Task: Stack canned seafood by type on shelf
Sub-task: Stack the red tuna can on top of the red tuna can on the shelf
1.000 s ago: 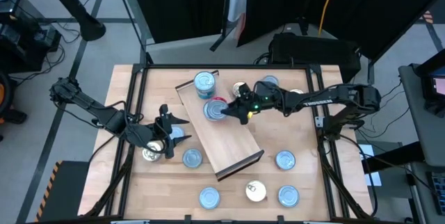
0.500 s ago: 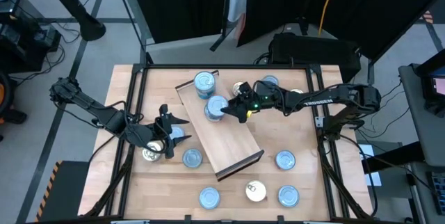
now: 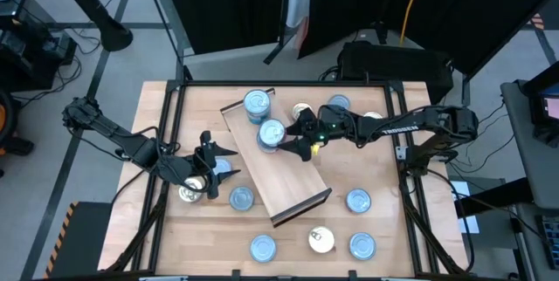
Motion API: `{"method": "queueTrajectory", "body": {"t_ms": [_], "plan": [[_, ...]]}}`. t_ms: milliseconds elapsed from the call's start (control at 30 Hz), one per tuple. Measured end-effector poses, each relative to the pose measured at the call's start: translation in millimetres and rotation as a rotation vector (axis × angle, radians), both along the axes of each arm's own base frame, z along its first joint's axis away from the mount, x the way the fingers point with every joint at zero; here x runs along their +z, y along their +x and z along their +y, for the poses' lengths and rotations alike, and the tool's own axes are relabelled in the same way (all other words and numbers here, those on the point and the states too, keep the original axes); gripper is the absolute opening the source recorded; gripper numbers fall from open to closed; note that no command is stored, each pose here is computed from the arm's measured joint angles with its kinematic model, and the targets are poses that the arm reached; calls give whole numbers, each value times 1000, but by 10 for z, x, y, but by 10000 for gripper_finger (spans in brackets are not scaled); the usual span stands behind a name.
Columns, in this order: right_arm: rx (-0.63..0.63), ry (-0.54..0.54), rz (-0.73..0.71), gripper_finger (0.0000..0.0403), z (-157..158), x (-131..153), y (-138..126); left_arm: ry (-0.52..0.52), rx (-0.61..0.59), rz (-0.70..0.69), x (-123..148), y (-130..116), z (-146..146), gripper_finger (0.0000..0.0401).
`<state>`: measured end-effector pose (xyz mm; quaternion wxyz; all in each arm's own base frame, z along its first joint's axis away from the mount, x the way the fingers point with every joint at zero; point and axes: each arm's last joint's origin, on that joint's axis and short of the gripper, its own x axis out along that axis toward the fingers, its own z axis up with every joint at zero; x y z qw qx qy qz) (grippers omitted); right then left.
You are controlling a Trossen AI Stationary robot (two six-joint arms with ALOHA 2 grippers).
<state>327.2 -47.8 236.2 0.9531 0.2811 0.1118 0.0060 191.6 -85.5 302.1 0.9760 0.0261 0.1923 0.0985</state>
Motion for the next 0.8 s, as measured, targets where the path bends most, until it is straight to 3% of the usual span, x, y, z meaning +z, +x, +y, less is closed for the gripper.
{"method": "queueTrajectory", "body": {"t_ms": [400, 800], "plan": [[90, -225, 46, 336, 109, -53, -4, 1, 0, 1, -1, 0, 0, 244], [107, -360, 65, 336, 122, -24, -51, 11, 0, 19, -17, -8, 4, 244]]}}
